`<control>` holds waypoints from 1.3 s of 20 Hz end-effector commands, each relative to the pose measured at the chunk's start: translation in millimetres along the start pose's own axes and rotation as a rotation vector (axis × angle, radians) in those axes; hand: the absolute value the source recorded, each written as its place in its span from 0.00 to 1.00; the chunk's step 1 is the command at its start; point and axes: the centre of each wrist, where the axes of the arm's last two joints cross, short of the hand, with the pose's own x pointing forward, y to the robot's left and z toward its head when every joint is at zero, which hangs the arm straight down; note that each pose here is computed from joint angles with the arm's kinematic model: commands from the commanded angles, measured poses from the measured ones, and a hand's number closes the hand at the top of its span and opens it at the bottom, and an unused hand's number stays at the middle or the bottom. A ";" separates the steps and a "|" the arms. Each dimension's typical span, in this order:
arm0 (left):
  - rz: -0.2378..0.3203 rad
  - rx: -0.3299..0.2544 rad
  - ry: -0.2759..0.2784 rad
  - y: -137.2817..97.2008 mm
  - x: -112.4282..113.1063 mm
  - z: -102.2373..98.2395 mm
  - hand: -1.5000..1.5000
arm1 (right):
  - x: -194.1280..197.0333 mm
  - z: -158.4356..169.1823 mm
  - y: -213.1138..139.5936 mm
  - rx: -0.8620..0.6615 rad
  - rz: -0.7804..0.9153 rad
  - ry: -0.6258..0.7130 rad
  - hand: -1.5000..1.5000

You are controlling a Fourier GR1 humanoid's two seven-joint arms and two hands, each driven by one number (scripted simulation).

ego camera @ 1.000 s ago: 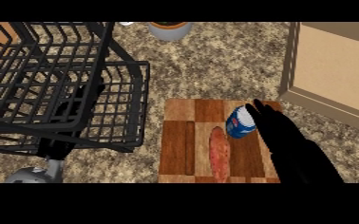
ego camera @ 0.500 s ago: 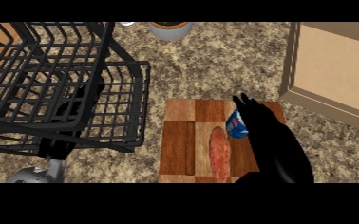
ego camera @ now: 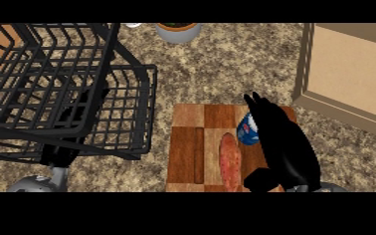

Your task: Pick the can from the cutting board and place it in the cardboard box

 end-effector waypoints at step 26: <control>-0.063 -0.138 -0.003 -32.6 2.3 -33.0 0.50 | -4.8 -45.7 55.6 0.122 0.120 0.121 0.00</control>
